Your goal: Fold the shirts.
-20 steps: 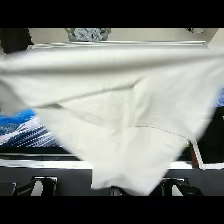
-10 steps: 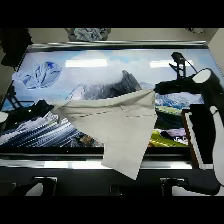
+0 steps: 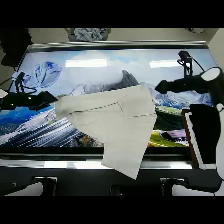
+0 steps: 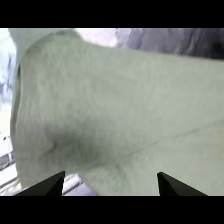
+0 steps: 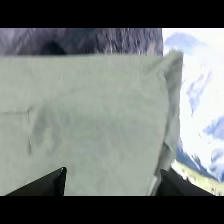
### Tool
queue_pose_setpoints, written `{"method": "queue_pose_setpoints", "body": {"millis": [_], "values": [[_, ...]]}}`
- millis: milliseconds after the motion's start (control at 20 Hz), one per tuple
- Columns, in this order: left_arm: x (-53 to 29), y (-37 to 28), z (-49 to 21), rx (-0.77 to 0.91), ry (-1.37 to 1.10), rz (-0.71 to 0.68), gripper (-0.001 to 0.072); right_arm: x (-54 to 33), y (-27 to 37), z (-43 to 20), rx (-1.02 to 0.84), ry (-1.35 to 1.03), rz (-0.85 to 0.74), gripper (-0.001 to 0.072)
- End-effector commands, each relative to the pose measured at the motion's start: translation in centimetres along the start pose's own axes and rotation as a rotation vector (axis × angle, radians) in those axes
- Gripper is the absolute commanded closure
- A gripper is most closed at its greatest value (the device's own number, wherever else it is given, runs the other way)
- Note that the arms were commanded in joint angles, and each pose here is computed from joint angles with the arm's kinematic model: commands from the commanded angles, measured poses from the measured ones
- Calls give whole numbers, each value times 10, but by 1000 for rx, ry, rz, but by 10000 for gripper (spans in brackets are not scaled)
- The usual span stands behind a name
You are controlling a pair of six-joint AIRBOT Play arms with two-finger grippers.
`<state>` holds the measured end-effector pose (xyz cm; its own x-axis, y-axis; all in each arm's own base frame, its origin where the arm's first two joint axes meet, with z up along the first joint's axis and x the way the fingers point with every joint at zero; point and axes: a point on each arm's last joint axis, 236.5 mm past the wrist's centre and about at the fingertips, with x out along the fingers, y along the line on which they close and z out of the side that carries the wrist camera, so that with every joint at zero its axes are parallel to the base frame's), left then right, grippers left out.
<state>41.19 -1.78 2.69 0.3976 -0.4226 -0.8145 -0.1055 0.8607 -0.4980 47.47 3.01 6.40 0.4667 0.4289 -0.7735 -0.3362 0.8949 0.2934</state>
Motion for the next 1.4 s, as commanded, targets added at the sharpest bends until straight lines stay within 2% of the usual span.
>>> {"method": "queue_pose_setpoints", "body": {"millis": [0,200,550,650,750,800,850,900,950,1000,1150,1200,1300,1350], "values": [[1,30,-65,-30,226,115,-11,-29,-7,-109,15,402,55,50],[57,3,-119,-79,295,-14,-11,3,26,-180,95,550,173,47],[110,-26,-136,-16,295,-19,-1,37,40,-217,148,564,185,18],[122,-20,-143,-36,324,-6,116,44,48,-222,191,547,216,19],[128,-15,-147,-48,339,1,118,54,58,-222,248,502,247,19],[129,-14,-147,-49,339,4,235,58,59,-224,272,487,250,19],[130,-14,-145,-49,330,6,409,62,60,-226,292,478,250,19],[130,-14,-142,-50,320,6,490,64,61,-229,307,473,251,20],[130,-15,-139,-47,313,5,630,67,63,-231,325,467,258,21],[129,-16,-136,-39,306,3,678,69,67,-231,347,459,270,25],[128,-19,-130,-30,292,-2,678,78,83,-240,327,480,279,49],[127,-20,-129,-29,294,-3,678,84,91,-242,296,489,279,88],[124,-23,-130,-14,310,-13,679,98,99,-237,231,469,250,579],[119,-27,-128,29,319,-27,679,98,101,-232,218,456,249,661]]}}
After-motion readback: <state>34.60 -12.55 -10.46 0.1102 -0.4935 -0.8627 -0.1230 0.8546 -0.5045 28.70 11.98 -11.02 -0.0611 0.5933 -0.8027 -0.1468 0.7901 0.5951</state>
